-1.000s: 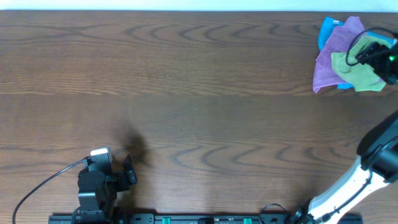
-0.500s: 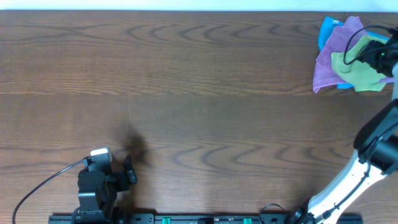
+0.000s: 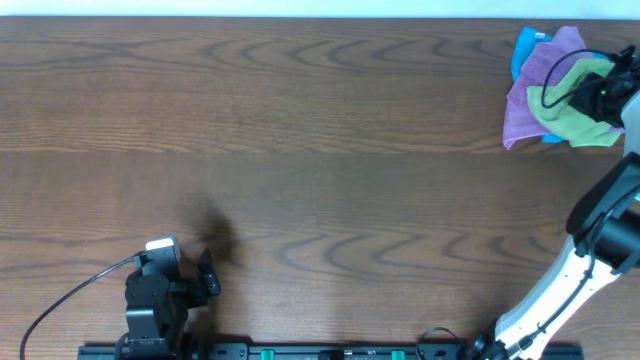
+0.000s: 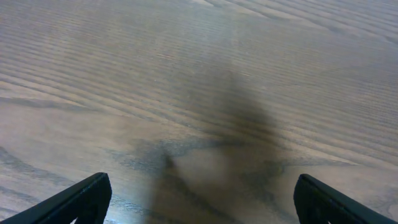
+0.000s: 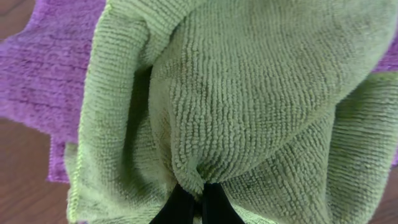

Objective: Fold the cloth
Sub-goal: 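Reach the right gripper to the cloth pile and grasp the lime-green cloth, then pull the lime-green cloth off the pile leftward with the right gripper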

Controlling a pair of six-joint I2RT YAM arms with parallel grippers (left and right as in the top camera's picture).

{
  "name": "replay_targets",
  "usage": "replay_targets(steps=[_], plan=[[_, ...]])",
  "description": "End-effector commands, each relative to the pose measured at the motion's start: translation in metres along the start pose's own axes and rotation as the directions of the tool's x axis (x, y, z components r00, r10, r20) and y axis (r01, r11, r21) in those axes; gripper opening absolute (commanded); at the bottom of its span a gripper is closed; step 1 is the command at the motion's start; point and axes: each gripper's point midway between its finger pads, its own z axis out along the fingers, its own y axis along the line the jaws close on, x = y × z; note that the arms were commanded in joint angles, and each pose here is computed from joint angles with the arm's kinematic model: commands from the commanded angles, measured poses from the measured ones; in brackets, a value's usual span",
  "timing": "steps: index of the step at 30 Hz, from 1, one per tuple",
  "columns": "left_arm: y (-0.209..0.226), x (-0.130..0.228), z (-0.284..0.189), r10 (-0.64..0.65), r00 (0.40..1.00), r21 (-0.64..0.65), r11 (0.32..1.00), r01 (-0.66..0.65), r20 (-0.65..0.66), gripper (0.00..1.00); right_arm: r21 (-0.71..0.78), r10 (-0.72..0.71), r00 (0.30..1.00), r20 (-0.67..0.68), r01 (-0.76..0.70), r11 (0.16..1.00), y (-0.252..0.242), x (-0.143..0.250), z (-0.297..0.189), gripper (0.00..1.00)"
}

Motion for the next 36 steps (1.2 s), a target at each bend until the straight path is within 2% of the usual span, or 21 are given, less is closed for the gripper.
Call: replay_targets(steps=[1, 7, 9, 11, 13, 16, 19, 23, 25, 28, 31, 34, 36], plan=[[0.003, 0.019, 0.006, 0.032, 0.998, -0.011, 0.999, -0.033, -0.061, 0.95, -0.056, -0.033, 0.995, 0.090, 0.039, 0.998, 0.030, -0.027, -0.043, 0.01], [0.003, 0.019, 0.006, 0.032, 0.998, -0.011, 0.999, -0.033, -0.061, 0.95, -0.087, -0.086, 0.981, 0.176, 0.102, 0.991, 0.072, -0.040, -0.125, 0.01], [0.003, 0.019, 0.006, 0.032, 0.998, -0.011, 0.999, -0.033, -0.061, 0.95, -0.120, -0.123, 0.973, 0.195, 0.148, 0.982, 0.101, -0.035, -0.152, 0.01], [0.003, 0.019, 0.006, 0.032, 0.998, -0.011, 0.999, -0.033, -0.061, 0.95, -0.199, -0.189, 0.959, 0.211, 0.231, 0.952, 0.153, -0.019, -0.184, 0.01], [0.003, 0.019, 0.006, 0.032, 0.998, -0.011, 0.999, -0.033, -0.061, 0.95, -0.250, -0.269, 0.942, 0.202, 0.316, 0.915, 0.203, 0.007, -0.202, 0.01], [0.003, 0.019, 0.006, 0.032, 0.998, -0.011, 0.999, -0.033, -0.061, 0.95, -0.331, -0.383, 0.916, 0.121, 0.401, 0.854, 0.264, 0.060, -0.205, 0.01], [0.003, 0.019, 0.006, 0.032, 0.998, -0.011, 0.999, -0.033, -0.061, 0.95, -0.400, -0.524, 0.851, 0.047, 0.497, 0.770, 0.323, 0.125, -0.202, 0.01], [0.003, 0.019, 0.006, 0.032, 0.998, -0.011, 0.999, -0.033, -0.061, 0.95, -0.430, -0.598, 0.801, 0.024, 0.548, 0.717, 0.375, 0.182, -0.207, 0.01], [0.003, 0.019, 0.006, 0.032, 0.998, -0.011, 0.999, -0.033, -0.061, 0.95, -0.394, -0.606, 0.795, -0.005, 0.556, 0.732, 0.384, 0.201, -0.203, 0.01], [0.003, 0.019, 0.006, 0.032, 0.998, -0.011, 0.999, -0.033, -0.061, 0.95, -0.296, -0.537, 0.835, -0.116, 0.487, 0.821, 0.377, 0.226, -0.182, 0.01], [0.003, 0.019, 0.006, 0.032, 0.998, -0.011, 0.999, -0.033, -0.061, 0.95, -0.237, -0.492, 0.852, -0.179, 0.448, 0.862, 0.369, 0.243, -0.156, 0.01], [0.003, 0.019, 0.006, 0.032, 0.998, -0.011, 0.999, -0.033, -0.061, 0.95, -0.138, -0.413, 0.893, -0.181, 0.393, 0.909, 0.353, 0.243, -0.123, 0.01], [0.003, 0.019, 0.006, 0.032, 0.998, -0.011, 0.999, -0.033, -0.061, 0.95, -0.140, -0.401, 0.902, -0.163, 0.381, 0.914, 0.352, 0.242, -0.107, 0.01]])
